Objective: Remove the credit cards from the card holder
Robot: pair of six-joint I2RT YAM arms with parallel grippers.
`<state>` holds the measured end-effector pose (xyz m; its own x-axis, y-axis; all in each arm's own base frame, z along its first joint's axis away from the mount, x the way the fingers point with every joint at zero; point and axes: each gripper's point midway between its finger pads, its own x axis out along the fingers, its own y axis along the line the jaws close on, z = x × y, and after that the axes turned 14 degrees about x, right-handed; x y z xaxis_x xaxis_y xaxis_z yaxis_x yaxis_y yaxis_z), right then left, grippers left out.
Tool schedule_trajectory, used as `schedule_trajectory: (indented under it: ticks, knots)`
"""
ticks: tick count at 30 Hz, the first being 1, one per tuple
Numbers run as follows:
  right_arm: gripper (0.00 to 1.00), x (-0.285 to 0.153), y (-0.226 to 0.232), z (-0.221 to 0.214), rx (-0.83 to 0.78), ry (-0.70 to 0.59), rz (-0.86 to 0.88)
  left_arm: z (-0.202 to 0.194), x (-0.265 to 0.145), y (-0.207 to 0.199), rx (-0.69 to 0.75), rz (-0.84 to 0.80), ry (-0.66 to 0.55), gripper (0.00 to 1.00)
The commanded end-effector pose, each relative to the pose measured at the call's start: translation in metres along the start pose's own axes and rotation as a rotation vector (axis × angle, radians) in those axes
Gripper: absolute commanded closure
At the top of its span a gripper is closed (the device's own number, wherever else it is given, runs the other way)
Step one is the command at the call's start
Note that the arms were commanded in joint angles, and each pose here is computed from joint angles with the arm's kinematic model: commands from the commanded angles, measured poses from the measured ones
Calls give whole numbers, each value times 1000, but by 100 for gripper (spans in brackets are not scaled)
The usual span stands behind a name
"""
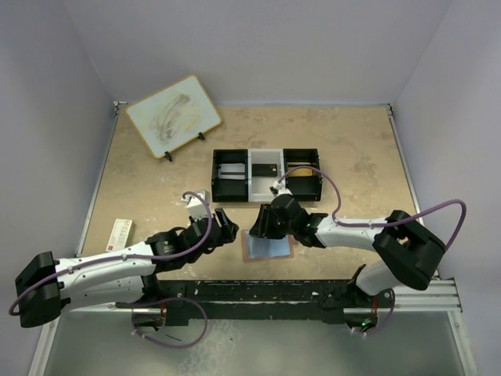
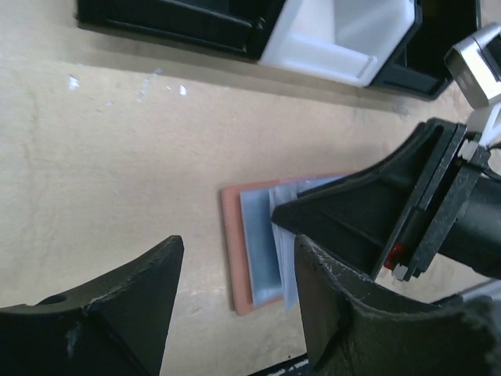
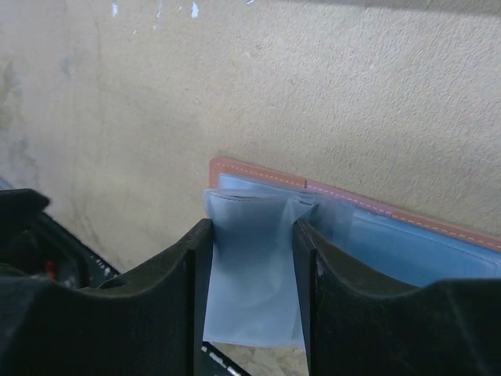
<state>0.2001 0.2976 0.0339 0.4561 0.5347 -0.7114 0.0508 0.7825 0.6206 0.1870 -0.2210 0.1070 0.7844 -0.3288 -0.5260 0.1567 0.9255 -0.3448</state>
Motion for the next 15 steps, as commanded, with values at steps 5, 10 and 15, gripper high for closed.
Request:
schedule_trajectory:
  ticks: [5,10,15]
  knots:
    - [80,-4,-9,-11,105,88,130,-23,9,-63,-15,-294,80,44]
    - [80,-5,-14,-13,133,88,136,-47,20,-77,-25,-351,147,47]
    - [80,-6,-17,-12,144,83,130,-53,27,-81,-38,-367,149,58]
